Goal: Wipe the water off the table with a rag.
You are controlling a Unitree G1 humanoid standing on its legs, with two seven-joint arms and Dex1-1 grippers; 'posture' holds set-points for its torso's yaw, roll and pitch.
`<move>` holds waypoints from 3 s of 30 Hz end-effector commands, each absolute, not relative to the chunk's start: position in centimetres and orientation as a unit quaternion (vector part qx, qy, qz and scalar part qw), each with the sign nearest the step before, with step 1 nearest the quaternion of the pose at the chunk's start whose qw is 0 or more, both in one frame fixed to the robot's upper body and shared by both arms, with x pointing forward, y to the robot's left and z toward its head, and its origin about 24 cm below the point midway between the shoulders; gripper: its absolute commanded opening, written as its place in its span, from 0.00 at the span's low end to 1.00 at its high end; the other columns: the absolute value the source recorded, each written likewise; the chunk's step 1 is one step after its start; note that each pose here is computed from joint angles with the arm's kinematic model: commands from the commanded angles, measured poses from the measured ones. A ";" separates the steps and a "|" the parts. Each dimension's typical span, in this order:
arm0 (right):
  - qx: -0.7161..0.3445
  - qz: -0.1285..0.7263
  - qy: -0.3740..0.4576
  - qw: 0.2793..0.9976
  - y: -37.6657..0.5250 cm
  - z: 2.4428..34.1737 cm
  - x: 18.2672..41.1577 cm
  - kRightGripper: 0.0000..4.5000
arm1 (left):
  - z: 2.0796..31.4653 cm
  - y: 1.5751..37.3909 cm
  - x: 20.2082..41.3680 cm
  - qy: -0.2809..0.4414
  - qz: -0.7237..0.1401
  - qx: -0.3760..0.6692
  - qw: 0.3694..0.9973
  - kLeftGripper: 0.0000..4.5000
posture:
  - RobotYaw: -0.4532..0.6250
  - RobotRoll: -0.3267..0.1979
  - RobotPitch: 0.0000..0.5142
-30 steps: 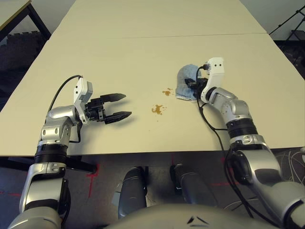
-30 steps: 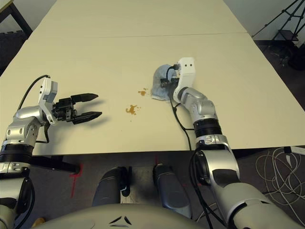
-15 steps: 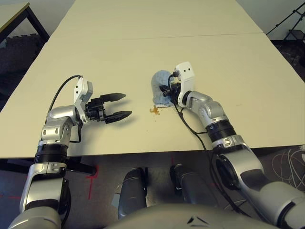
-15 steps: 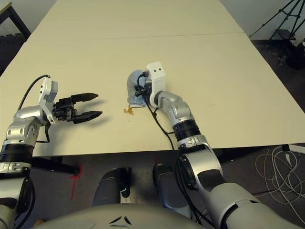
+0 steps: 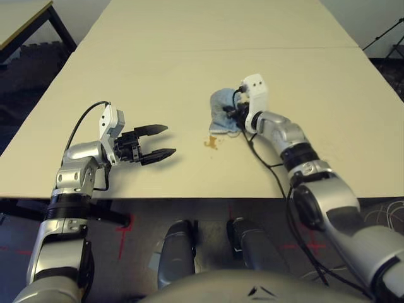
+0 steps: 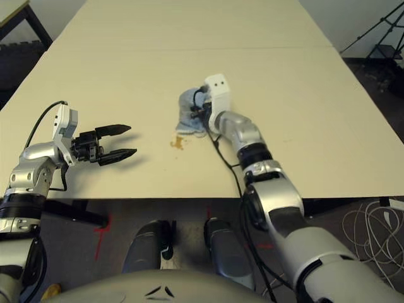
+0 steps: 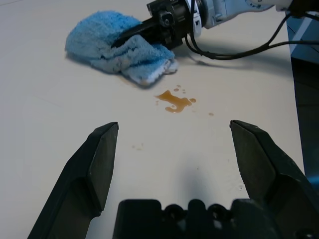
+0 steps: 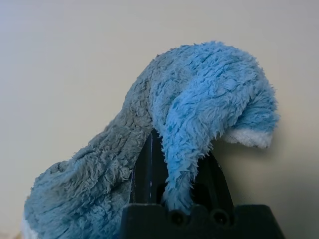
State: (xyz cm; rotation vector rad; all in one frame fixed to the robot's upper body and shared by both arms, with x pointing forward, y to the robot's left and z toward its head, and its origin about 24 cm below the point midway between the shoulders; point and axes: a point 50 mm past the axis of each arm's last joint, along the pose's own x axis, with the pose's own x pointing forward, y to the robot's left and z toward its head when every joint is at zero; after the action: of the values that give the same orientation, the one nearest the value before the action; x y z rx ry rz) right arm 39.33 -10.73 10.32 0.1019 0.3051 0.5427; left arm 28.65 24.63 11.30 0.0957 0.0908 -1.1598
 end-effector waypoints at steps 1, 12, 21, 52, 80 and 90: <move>0.054 0.229 0.130 0.963 -13.1 11.3 40.0 0.02 | 11.3 24.3 28.8 0.040 -0.552 0.042 0.832 1.00 | 0.25 0.62 0.25; 0.055 0.229 0.160 0.958 -18.7 11.7 38.5 0.02 | 11.3 24.7 28.9 0.046 -0.551 0.044 0.832 1.00 | 0.24 0.62 0.27; 0.085 0.302 0.214 0.925 -15.0 9.7 34.1 0.02 | 11.8 25.6 28.7 0.061 -0.562 0.050 0.824 1.00 | 0.23 0.62 0.28; 0.008 0.581 0.329 0.745 -5.8 7.3 27.6 0.02 | 11.3 25.4 27.8 0.067 -0.567 0.046 0.820 1.00 | 0.27 0.62 0.29; 0.132 0.261 0.143 0.945 -15.8 14.3 38.2 0.02 | 11.4 25.0 28.9 0.058 -0.566 0.046 0.821 1.00 | 0.25 0.62 0.29; 0.137 0.249 0.082 0.955 -24.1 22.5 37.5 0.02 | 11.4 24.8 29.5 0.054 -0.564 0.044 0.823 1.00 | 0.23 0.62 0.28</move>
State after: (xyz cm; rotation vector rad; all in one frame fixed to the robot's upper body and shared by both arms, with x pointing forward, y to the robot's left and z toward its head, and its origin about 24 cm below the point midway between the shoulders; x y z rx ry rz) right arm 37.74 -23.05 21.44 0.2796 0.1873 0.4944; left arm 29.39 24.92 11.74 0.0854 0.0969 -1.1962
